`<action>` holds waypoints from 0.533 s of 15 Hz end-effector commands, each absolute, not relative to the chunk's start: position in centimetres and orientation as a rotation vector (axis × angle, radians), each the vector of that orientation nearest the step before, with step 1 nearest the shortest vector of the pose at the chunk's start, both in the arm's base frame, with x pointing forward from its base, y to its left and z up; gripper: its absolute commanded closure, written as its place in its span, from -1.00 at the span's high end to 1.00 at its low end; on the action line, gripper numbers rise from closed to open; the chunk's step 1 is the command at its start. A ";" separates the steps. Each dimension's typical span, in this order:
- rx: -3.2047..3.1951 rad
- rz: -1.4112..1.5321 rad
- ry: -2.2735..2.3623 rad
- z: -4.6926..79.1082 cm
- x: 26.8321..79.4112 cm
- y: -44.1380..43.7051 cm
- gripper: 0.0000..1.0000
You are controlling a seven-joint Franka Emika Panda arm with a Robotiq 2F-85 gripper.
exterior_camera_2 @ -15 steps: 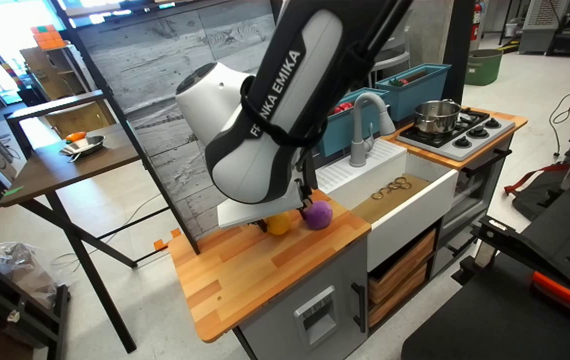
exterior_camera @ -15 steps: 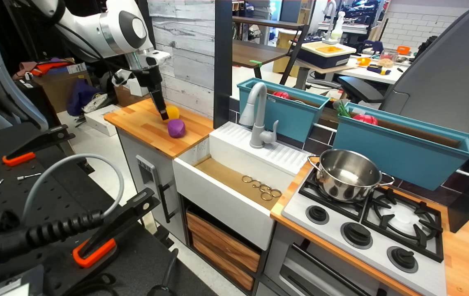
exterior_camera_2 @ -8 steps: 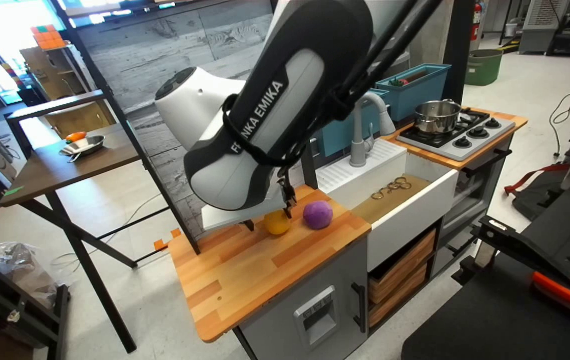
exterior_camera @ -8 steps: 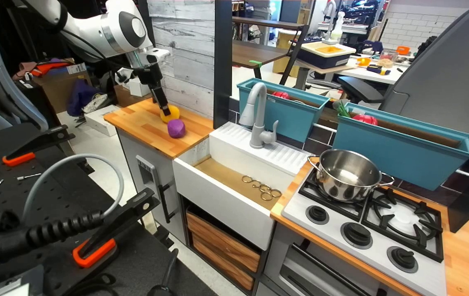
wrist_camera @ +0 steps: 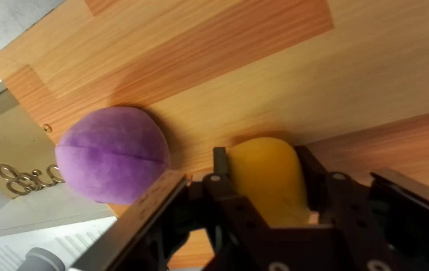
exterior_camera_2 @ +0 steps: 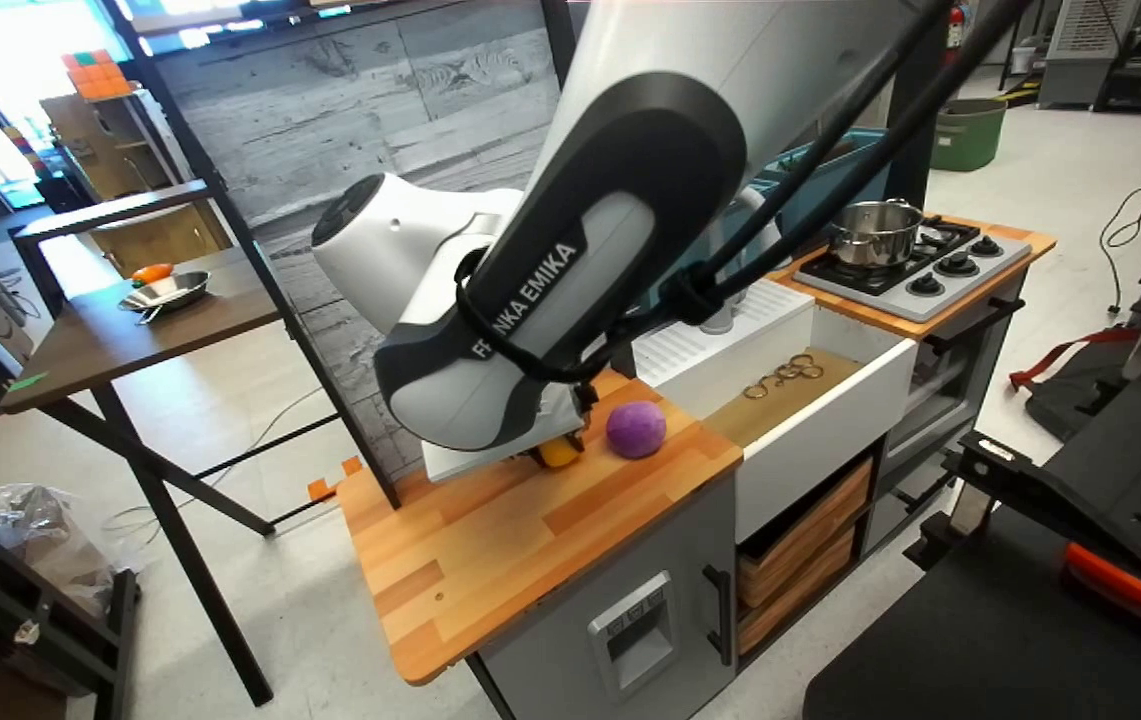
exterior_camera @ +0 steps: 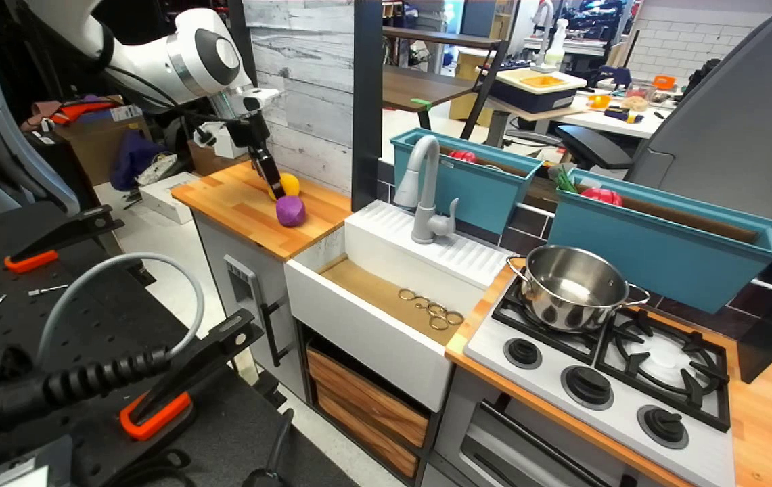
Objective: Put the orange plushy in the sink
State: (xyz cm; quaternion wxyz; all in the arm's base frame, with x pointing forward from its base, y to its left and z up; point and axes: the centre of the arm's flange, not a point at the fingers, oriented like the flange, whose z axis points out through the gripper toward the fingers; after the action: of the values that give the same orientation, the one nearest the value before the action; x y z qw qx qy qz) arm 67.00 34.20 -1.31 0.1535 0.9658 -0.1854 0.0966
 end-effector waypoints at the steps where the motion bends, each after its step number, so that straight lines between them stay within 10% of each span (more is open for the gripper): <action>1: 2.730 0.262 -0.517 -2.9 69.8 34.6 -0.67; 4: 2.761 0.317 -0.454 -0.2 69.3 35.6 -0.97; 8: 2.855 0.432 -0.363 5.9 68.4 37.7 -0.89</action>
State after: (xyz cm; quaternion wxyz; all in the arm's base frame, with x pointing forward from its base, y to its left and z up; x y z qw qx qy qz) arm 68.24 35.89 2.05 0.1407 0.9703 -0.1514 0.1256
